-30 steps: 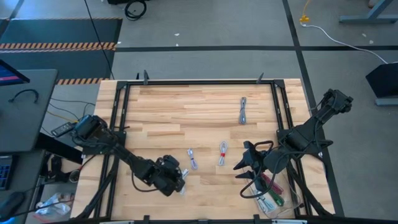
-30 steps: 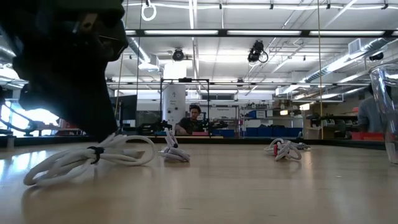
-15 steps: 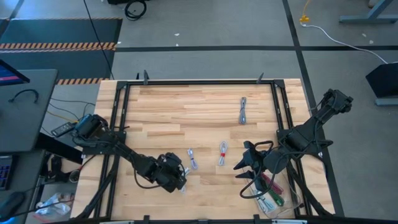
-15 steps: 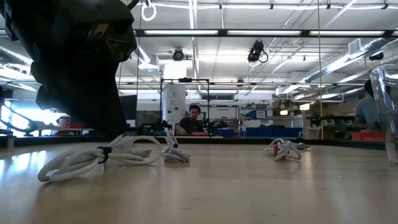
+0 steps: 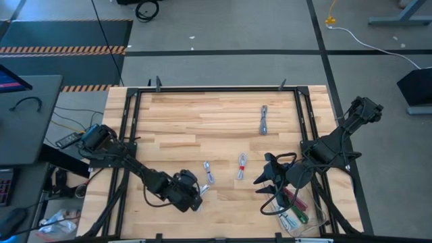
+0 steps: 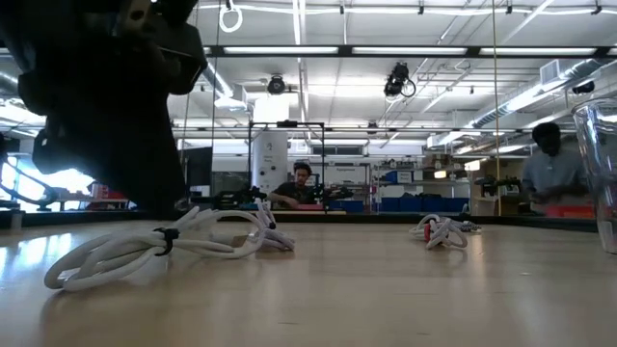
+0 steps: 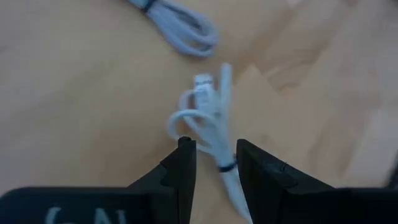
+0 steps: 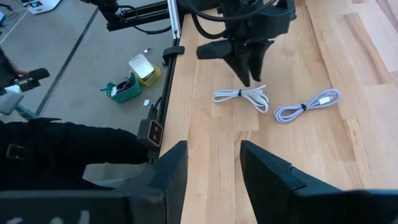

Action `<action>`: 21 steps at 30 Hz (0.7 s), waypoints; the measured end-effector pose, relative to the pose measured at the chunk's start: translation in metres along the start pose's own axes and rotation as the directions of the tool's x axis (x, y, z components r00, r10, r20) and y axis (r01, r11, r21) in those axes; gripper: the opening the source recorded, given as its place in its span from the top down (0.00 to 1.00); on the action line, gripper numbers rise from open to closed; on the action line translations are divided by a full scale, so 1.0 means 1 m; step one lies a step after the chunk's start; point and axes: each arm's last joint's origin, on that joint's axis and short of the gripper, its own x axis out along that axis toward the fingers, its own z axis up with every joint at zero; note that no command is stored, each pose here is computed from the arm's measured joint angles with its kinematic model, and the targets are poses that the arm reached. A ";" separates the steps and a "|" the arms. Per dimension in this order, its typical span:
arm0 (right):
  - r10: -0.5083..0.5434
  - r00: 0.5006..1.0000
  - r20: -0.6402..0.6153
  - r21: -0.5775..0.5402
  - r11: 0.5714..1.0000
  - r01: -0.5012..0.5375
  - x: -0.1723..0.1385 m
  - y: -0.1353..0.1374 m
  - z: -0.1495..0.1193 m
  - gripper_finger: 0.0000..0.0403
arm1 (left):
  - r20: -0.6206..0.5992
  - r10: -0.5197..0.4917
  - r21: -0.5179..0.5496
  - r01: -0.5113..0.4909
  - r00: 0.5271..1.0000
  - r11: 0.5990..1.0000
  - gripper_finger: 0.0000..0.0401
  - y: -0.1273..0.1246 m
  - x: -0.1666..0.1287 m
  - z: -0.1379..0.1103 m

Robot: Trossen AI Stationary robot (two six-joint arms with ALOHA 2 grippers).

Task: Pick and place USB-C Cables
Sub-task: Put the bottom white charger cable into the transparent bin

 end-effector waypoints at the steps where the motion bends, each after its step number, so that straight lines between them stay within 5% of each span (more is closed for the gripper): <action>1: 0.000 1.000 0.000 0.000 1.000 0.000 0.000 0.000 0.000 0.62 | 0.005 0.013 -0.002 -0.013 1.000 1.000 0.70 0.001 0.000 0.000; 21: 0.000 1.000 0.000 0.012 1.000 0.000 0.000 0.000 0.000 0.62 | 0.014 0.017 0.111 -0.018 1.000 0.994 0.70 0.004 0.008 0.018</action>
